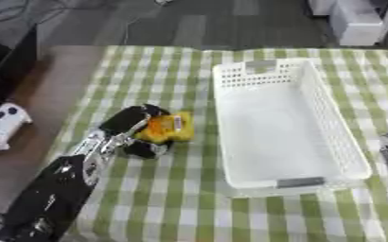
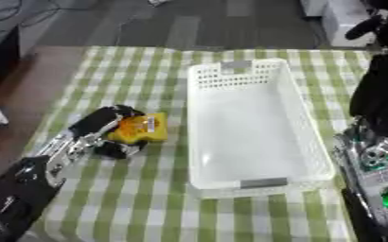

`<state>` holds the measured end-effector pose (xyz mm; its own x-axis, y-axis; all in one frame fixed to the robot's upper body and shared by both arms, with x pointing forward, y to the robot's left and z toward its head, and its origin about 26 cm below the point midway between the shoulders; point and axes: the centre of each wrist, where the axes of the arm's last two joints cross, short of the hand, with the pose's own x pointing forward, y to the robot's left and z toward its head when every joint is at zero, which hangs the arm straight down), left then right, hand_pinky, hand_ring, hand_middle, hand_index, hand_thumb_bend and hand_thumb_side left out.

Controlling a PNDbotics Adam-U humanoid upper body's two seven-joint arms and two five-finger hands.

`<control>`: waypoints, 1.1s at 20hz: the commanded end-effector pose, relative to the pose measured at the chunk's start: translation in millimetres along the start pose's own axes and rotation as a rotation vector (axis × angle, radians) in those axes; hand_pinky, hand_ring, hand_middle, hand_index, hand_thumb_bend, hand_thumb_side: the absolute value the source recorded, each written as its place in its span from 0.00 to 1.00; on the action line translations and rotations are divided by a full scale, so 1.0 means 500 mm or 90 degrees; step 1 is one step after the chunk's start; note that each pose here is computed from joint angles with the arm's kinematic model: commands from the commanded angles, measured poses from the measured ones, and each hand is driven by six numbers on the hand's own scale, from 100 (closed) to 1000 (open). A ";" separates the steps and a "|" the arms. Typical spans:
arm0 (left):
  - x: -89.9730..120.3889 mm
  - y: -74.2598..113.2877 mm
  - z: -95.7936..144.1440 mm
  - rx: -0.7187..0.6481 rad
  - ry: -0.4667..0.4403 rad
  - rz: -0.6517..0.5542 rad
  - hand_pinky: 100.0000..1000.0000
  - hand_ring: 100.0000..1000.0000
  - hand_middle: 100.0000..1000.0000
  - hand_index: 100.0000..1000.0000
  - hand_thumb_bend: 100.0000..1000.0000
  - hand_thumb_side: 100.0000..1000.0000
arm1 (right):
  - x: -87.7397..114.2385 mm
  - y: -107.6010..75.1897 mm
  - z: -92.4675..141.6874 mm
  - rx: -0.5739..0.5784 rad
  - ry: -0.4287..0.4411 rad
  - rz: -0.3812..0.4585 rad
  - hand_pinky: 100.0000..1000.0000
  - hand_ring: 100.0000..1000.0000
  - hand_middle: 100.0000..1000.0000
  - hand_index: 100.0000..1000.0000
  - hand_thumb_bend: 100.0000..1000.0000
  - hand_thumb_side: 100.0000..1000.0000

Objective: Pick up objects on the table and place them in the box.

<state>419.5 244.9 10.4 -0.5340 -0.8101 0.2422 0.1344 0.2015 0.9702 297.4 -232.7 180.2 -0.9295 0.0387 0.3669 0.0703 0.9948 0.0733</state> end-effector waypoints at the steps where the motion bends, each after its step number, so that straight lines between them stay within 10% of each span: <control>1: -0.004 0.048 -0.011 0.022 -0.002 -0.020 0.00 0.00 0.00 0.15 0.00 0.42 | 0.007 -0.003 -0.012 0.007 -0.017 0.004 0.30 0.57 0.60 0.71 0.00 0.93; 22: 0.086 0.195 -0.052 0.162 0.042 0.023 0.00 0.00 0.00 0.15 0.00 0.46 | 0.007 -0.009 -0.008 0.011 -0.013 0.012 0.30 0.57 0.60 0.71 0.00 0.92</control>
<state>427.7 213.5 91.3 -0.4614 -0.8322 0.3075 -0.0140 0.3534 0.9354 296.7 -234.5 178.8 -0.9277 0.0486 0.3702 0.0777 0.9949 0.0641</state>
